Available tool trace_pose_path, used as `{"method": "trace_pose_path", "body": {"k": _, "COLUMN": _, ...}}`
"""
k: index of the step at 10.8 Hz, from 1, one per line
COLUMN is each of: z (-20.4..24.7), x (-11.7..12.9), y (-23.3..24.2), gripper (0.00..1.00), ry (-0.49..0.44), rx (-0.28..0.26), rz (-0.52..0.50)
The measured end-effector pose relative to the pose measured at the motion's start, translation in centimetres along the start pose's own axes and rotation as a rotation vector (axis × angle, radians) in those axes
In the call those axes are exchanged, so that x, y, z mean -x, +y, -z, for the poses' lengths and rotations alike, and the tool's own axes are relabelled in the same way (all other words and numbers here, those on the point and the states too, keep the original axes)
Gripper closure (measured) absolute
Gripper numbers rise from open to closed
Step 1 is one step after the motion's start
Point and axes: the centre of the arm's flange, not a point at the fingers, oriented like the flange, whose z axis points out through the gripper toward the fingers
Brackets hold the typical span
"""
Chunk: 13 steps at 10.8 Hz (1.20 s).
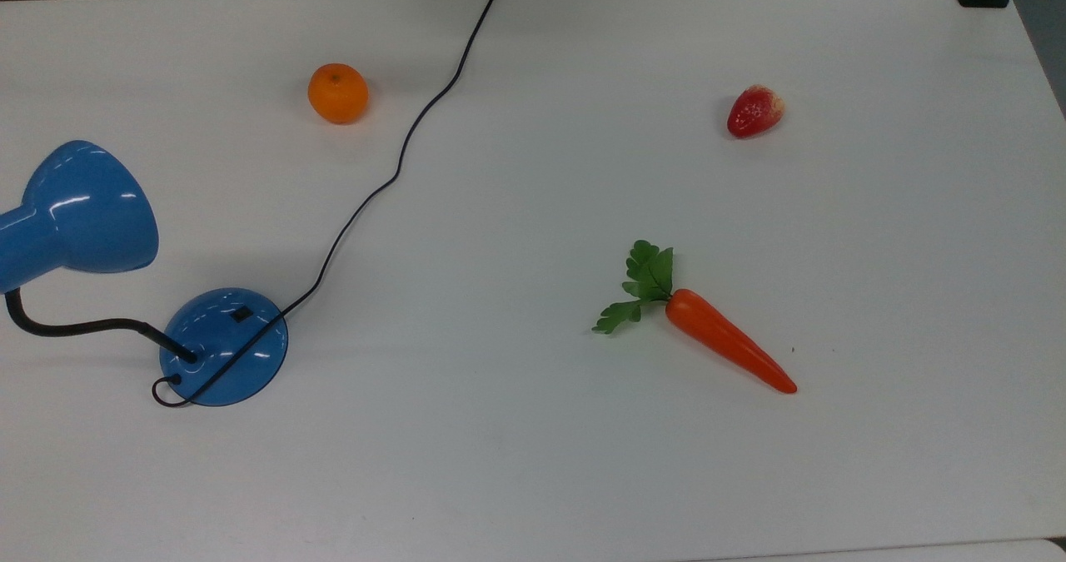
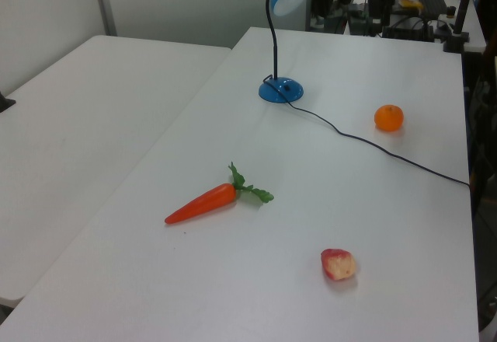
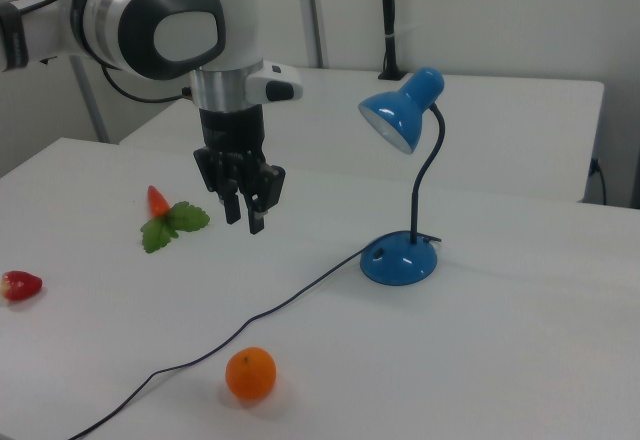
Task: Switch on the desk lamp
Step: 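Move the gripper from rest toward the blue lamp's round base, then close the gripper and carry it above the lamp base switch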
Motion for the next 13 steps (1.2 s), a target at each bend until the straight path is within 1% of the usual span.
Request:
{"method": "trace_pose_path", "body": {"k": 1, "z": 0.0, "x": 0.0, "y": 0.0, "gripper": 0.67, "ry": 0.003, "rx": -0.001, "rz": 0.000}}
{"method": "trace_pose_path", "body": {"k": 2, "z": 0.1, "x": -0.2, "y": -0.1, "gripper": 0.81, "ry": 0.016, "rx": -0.008, "rz": 0.000}}
{"method": "trace_pose_path", "body": {"k": 3, "z": 0.3, "x": -0.5, "y": -0.2, "gripper": 0.88, "ry": 0.041, "rx": -0.020, "rz": -0.001}}
{"method": "trace_pose_path", "body": {"k": 5, "z": 0.3, "x": -1.0, "y": -0.1, "gripper": 0.91, "ry": 0.083, "rx": -0.033, "rz": -0.008}}
{"method": "trace_pose_path", "body": {"k": 7, "z": 0.2, "x": -1.7, "y": 1.1, "gripper": 0.93, "ry": 0.131, "rx": -0.051, "rz": -0.038}}
{"method": "trace_pose_path", "body": {"k": 9, "z": -0.3, "x": -2.6, "y": 2.6, "gripper": 0.92, "ry": 0.176, "rx": -0.049, "rz": -0.067}}
{"method": "trace_pose_path", "body": {"k": 13, "z": -2.3, "x": -5.1, "y": 4.0, "gripper": 0.96, "ry": 0.257, "rx": -0.059, "rz": -0.105}}
